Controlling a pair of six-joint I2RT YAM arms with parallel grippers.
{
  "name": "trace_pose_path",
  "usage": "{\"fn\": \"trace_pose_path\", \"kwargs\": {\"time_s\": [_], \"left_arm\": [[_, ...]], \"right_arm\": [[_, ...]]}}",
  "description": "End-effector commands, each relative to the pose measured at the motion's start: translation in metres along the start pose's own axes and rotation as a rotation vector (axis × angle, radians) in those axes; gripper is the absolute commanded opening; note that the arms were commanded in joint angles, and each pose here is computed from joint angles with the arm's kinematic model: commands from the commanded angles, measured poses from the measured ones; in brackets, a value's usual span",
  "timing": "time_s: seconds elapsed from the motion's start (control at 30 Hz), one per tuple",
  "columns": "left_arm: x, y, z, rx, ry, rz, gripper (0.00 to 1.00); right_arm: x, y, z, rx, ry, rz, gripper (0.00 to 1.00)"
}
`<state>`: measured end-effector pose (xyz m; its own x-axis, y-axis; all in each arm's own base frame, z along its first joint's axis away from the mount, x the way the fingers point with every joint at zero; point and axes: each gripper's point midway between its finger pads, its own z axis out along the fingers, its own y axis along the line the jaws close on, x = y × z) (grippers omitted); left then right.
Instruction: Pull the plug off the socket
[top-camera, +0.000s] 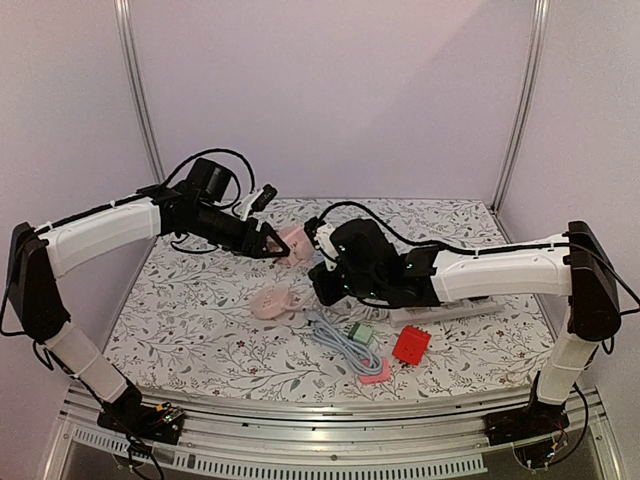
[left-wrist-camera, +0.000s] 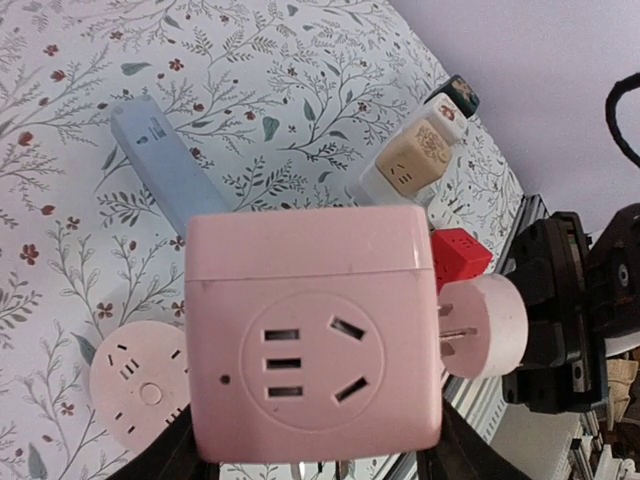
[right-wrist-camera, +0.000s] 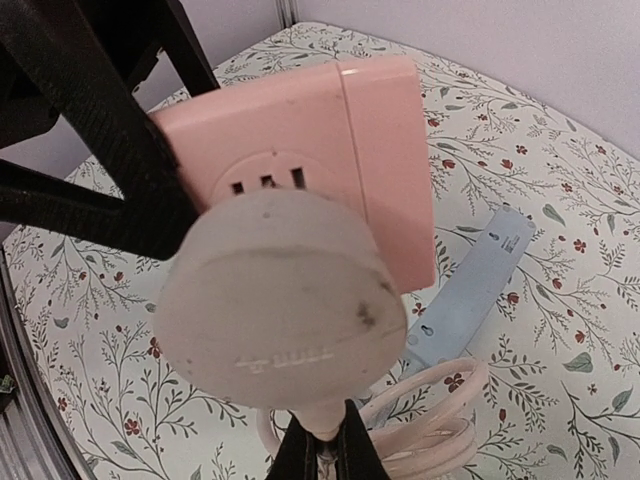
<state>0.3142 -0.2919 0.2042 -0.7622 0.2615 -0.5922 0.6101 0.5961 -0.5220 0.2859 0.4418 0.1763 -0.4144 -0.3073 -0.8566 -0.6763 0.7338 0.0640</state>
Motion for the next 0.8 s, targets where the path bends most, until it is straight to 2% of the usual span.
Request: {"fn": "trace_pose_path", "kwargs": {"time_s": [0.0,0.13,0.53,0.77], "left_arm": [[-0.014,0.017,-0.018,-0.194,-0.036,0.072,0.05],[-0.007,0.037,-0.018,-0.357,0.013,0.104,0.05],[-0.004,0.049,-0.015,-0.377,0.030,0.069,0.05],[-0.021,0.084,-0.053,-0.462,-0.059,-0.017,0.05]], "right_arm": [[0.000,-0.009,0.000,0.034,0.020,0.011,0.00],[-0.005,-0.009,-0.006,0.032,0.010,0.011,0.00],[-0.018,-0.002,-0.020,-0.008,-0.010,0.017,0.00],[-0.024,0.016,-0.036,-0.032,0.006,-0.054,0.00]]}}
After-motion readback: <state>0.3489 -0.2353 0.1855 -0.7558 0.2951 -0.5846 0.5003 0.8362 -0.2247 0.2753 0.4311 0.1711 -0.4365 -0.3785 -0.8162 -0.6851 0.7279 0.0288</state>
